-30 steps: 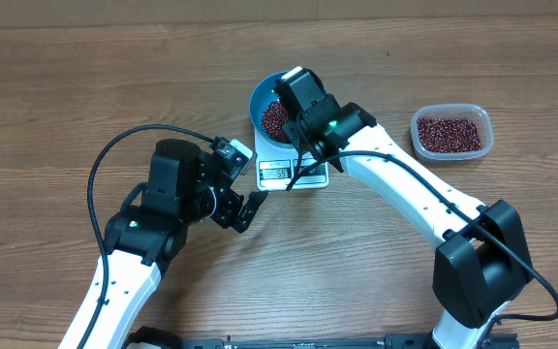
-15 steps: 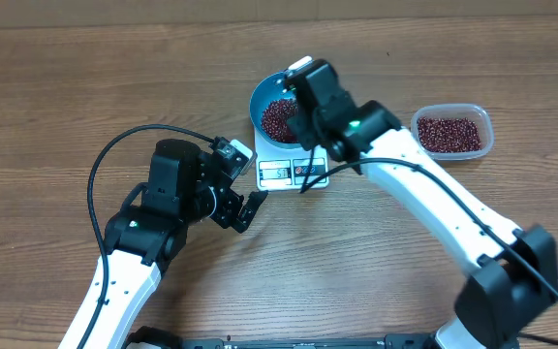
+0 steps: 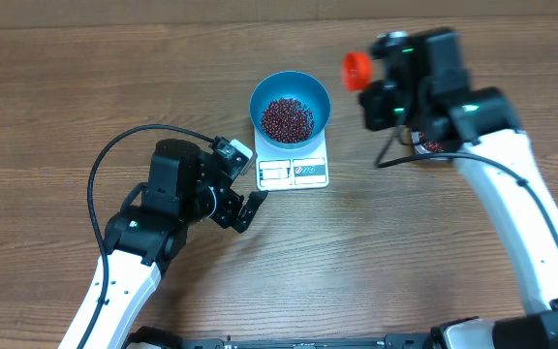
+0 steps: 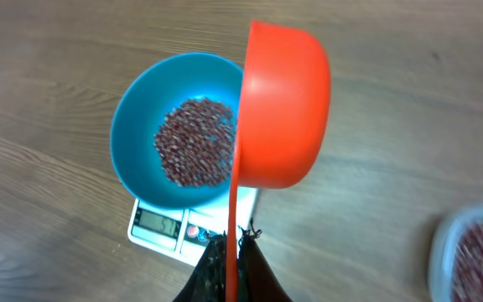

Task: Scoop item into bowl and weigh 150g on scale
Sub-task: 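Carry the empty scoop right back to the bean tub, then lower the scoop into the bean tub with the right gripper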

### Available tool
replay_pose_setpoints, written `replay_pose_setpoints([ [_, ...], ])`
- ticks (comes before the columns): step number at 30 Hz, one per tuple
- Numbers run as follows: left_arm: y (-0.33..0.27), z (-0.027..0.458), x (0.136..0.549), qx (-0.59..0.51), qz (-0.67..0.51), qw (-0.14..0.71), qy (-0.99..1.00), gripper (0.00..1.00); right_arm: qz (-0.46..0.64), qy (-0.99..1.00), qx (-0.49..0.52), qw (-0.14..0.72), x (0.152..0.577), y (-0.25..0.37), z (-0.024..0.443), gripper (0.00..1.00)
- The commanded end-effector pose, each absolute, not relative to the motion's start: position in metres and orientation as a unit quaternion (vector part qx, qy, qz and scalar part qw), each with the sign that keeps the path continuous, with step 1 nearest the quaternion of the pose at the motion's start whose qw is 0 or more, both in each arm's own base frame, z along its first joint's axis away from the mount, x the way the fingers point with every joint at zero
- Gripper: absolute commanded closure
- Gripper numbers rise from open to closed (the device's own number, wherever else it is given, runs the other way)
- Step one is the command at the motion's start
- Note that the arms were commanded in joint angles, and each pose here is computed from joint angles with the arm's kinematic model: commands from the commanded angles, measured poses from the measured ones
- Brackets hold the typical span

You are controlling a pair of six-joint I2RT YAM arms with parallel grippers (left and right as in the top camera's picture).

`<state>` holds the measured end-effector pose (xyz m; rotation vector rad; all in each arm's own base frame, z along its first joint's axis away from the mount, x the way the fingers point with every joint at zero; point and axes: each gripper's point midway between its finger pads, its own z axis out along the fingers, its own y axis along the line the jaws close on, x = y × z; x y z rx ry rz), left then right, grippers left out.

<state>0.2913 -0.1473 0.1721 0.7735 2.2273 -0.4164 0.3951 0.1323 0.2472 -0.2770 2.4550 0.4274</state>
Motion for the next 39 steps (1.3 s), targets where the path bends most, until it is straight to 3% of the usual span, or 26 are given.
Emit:
replay_pose_setpoints([
  [1, -0.147, 0.169, 0.291, 0.292, -0.167, 0.359, 0.87, 0.01, 0.209, 0.915, -0.074, 0.338, 0.388, 0.109, 0.284, 0.96],
  [13, -0.147, 0.169, 0.291, 0.292, -0.167, 0.359, 0.87, 0.0, 0.264, 0.912, 0.124, 0.288, 0.376, -0.004, 0.272, 0.96],
  [32, -0.147, 0.169, 0.291, 0.292, -0.167, 0.359, 0.87, 0.0, 0.326, 0.871, 0.351, 0.107, 0.4, -0.035, 0.175, 0.96],
  [39, -0.147, 0.169, 0.291, 0.292, -0.167, 0.359, 0.87, 0.0, 0.314, 0.865, 0.384, 0.076, 0.407, -0.041, 0.146, 0.96],
])
